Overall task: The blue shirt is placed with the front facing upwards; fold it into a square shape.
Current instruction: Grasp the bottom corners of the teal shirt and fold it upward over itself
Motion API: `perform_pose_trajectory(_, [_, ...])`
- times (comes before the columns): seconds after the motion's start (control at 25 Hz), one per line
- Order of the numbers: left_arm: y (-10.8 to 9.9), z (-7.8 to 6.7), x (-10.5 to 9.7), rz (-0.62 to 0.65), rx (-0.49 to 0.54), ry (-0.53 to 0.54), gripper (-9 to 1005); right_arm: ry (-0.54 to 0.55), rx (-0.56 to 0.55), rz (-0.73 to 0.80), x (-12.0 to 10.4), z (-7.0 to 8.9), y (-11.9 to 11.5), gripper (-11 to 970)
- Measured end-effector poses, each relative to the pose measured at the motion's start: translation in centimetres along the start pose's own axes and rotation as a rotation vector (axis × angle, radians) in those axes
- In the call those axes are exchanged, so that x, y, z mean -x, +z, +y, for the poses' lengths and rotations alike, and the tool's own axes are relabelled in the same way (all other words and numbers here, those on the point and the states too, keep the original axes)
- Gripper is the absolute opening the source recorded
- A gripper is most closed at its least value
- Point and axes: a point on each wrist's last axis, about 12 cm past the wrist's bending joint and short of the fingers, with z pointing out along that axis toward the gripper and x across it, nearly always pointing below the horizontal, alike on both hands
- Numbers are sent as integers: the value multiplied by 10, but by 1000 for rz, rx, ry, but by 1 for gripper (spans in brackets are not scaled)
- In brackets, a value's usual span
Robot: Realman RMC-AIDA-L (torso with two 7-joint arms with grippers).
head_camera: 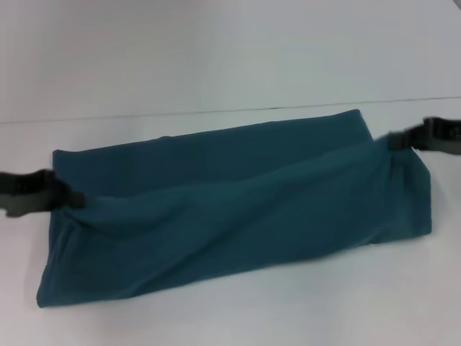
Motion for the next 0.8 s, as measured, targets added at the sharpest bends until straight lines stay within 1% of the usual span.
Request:
perform_pose_trajectory(0.16, [17, -10, 12, -45, 30, 20, 45, -31, -23, -4, 12, 11, 24, 66])
perform_pose_trajectory(0.32, [27, -16, 22, -87, 72, 27, 47, -78, -89, 9, 18, 17, 42, 65])
perform_pose_trajectory(0.56, [31, -20, 36, -139, 130, 71, 50, -115, -193, 1, 25, 19, 58, 65])
perform_pose_trajectory(0.72, [31, -17, 42, -157, 155, 73, 52, -139, -272, -5, 29, 18, 67, 66])
perform_pose_trajectory(0.8, [31, -16, 44, -173, 166, 75, 53, -148, -291, -17, 32, 20, 70, 66])
